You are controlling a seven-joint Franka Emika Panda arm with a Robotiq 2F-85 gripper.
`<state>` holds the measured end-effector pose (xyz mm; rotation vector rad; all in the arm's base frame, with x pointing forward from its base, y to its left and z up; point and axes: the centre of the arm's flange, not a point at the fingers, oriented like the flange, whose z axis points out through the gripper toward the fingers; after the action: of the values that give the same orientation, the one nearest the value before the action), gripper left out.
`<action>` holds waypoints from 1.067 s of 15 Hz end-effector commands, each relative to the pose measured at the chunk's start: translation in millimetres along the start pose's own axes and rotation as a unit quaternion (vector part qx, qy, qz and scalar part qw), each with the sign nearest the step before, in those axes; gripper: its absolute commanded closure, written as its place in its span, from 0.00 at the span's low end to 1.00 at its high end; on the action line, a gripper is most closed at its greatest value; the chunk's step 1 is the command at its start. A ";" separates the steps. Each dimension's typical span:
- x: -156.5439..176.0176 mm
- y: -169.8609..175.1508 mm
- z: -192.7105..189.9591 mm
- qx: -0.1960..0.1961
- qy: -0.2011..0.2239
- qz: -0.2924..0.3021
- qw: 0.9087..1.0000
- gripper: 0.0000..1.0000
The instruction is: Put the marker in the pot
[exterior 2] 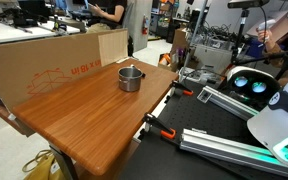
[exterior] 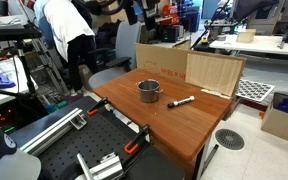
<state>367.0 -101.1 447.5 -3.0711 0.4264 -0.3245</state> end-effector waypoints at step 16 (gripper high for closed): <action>135.2 -38.7 192.6 -0.012 -0.100 0.130 0.986 0.00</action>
<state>518.0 -98.3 308.1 -3.0109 0.7188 0.0040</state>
